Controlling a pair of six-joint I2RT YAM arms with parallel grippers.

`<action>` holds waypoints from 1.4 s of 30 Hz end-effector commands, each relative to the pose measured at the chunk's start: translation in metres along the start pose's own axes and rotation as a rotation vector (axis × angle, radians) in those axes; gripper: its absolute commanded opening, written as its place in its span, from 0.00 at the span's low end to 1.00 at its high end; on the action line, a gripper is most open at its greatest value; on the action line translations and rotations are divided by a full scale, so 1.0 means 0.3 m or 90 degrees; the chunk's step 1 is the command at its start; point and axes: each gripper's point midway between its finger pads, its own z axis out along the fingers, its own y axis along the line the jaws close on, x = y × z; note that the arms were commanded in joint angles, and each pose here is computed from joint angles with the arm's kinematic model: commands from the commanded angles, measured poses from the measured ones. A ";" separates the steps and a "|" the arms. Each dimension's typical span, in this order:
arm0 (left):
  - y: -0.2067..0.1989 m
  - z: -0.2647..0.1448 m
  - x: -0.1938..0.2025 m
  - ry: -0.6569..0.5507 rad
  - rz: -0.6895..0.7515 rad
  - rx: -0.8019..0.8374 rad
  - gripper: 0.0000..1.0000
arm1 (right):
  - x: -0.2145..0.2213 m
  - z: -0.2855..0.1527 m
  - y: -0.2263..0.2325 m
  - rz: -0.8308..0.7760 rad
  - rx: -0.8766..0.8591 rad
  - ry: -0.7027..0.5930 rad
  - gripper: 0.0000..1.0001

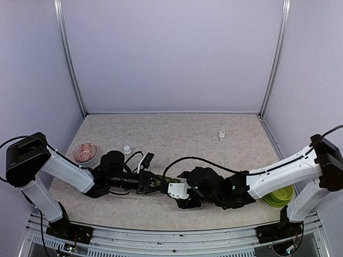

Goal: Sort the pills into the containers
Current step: Unscrew the lid of the pill container.

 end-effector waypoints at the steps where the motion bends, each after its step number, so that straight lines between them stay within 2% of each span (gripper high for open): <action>1: -0.053 0.004 -0.015 -0.004 0.030 0.021 0.26 | 0.002 0.014 -0.031 0.007 0.028 0.004 0.74; 14: -0.027 0.013 -0.001 0.000 0.013 0.025 0.26 | -0.023 0.003 -0.046 0.015 0.033 -0.014 0.59; 22: -0.018 0.017 0.004 0.003 0.008 0.026 0.27 | -0.021 0.020 -0.035 0.013 0.031 -0.006 0.40; 29: -0.005 0.019 0.006 0.003 0.003 0.021 0.27 | -0.046 0.015 -0.018 0.014 0.012 -0.023 0.19; 31: -0.007 0.019 0.005 0.003 0.004 0.022 0.27 | -0.048 0.011 -0.023 0.020 0.014 -0.025 0.26; 33: -0.007 0.018 0.006 0.004 0.004 0.022 0.26 | -0.042 0.010 -0.028 0.023 0.021 -0.020 0.47; 34: -0.009 0.018 0.003 0.002 0.004 0.023 0.27 | -0.038 0.009 -0.033 0.025 0.026 -0.018 0.53; 38: -0.004 0.017 0.008 0.003 0.003 0.020 0.26 | -0.032 -0.005 -0.057 0.034 0.045 -0.015 0.64; 42: 0.006 0.017 0.011 0.004 0.003 0.016 0.27 | -0.035 -0.029 -0.091 0.044 0.071 -0.020 0.65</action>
